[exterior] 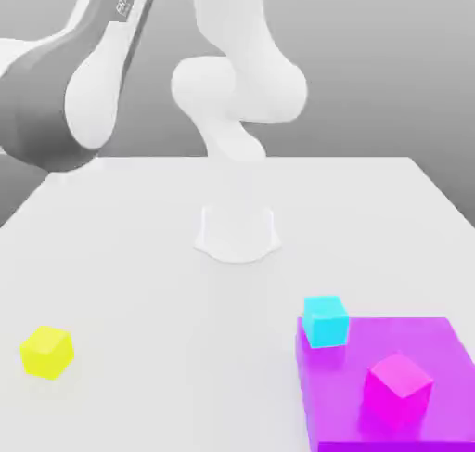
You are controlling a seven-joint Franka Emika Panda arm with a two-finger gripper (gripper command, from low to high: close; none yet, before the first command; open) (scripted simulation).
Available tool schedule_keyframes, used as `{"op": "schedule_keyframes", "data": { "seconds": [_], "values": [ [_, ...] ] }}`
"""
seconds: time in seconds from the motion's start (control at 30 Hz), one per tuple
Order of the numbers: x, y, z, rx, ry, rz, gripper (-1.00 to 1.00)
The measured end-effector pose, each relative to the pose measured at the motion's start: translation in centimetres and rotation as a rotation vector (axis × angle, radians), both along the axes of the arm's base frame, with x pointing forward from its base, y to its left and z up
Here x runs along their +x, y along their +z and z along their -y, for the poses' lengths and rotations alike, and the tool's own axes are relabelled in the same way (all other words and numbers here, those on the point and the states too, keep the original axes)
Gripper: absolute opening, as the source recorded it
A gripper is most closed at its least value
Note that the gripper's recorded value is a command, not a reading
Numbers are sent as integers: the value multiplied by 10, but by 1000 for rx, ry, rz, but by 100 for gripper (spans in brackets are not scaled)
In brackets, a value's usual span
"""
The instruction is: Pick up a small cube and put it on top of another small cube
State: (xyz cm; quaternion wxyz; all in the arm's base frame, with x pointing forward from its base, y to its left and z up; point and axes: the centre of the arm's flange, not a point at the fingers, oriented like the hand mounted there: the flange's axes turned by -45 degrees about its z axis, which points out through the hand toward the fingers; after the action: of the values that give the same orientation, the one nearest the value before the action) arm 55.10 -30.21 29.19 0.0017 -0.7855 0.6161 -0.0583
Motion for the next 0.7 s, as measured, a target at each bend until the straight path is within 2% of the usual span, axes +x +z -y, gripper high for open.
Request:
{"op": "schedule_keyframes", "data": {
  "seconds": [0.17, 0.27, 0.3, 0.53, 0.7],
  "values": [
    [-19, -89, 42, 69, -195, -73, 0],
    [-23, -141, 48, 78, -223, -84, 0],
    [-23, -156, 48, 79, -225, -85, -100],
    [-23, -158, 48, 80, -227, -84, -100],
    [-17, -93, 21, 83, -153, -83, -100]
  ]
}}
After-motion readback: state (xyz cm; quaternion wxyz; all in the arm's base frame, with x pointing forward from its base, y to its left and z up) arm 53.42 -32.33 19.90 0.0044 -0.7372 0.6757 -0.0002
